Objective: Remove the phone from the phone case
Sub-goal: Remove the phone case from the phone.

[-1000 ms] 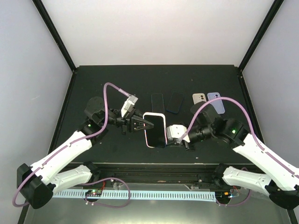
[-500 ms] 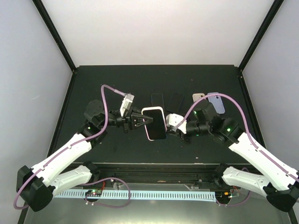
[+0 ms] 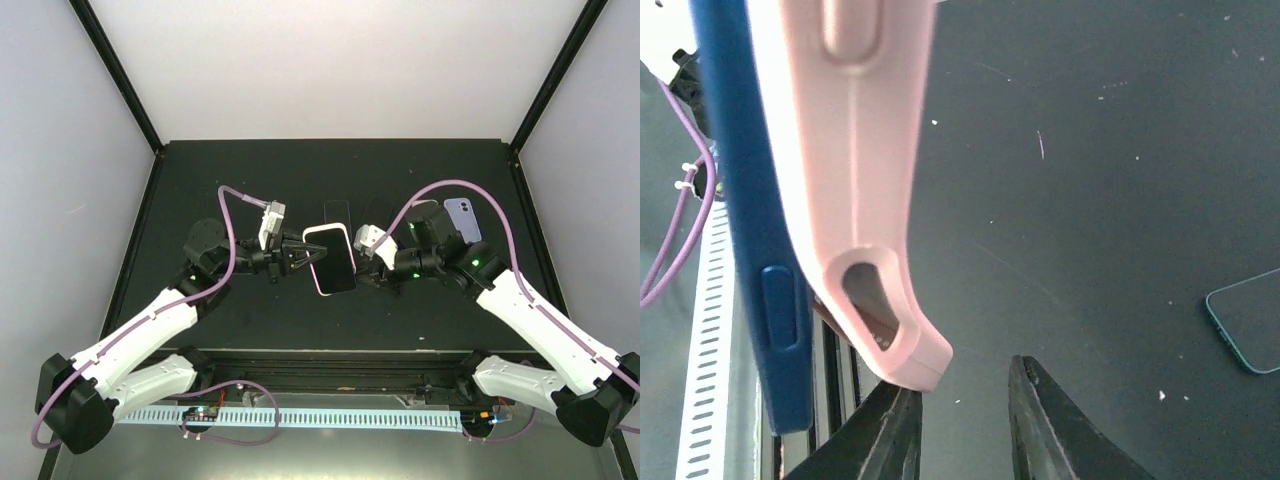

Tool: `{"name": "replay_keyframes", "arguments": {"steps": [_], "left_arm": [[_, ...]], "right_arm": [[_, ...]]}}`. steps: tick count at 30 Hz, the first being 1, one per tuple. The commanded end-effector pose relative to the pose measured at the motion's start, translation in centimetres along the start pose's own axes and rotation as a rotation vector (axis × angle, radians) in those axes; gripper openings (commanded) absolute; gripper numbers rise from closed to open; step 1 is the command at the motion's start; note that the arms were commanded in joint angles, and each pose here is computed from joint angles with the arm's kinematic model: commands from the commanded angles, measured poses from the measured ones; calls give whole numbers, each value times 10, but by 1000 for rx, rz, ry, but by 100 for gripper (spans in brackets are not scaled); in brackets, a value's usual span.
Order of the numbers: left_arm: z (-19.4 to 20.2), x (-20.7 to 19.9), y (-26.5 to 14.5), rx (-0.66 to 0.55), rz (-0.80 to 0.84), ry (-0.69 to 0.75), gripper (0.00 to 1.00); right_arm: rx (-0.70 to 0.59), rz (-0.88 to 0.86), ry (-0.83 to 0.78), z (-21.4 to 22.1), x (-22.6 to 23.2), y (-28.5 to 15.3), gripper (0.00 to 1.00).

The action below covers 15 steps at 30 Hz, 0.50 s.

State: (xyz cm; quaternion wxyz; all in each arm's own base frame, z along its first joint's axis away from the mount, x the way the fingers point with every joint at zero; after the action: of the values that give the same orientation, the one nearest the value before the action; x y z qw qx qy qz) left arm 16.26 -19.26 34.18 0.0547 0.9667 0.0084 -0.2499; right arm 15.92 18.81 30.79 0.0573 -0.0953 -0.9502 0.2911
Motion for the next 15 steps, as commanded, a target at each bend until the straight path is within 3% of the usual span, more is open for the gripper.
{"name": "replay_keyframes", "arguments": {"steps": [1,15], "left_arm": [[9,-32,1,126,229,-25,2],[25,-14,5,117,211,-69,2]], "right_arm": [[-167,168,-31,-31,-29,-2,26],[-253,128,2,-48,-28,-10,33]]}}
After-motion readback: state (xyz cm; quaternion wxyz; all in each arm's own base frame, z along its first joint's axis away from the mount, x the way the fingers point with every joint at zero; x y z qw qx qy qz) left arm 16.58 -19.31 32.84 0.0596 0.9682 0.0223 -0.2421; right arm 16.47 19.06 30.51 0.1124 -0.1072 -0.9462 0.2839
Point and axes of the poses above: each gripper's point midway between its finger pads, its own y axis out along the fingers, its own x axis along the line the jaws close on, z = x × y, the point moved 9 cm from there along -y, back along the fingers, and after that the axes turned 1 degree about -y, right-handed, at the moved point
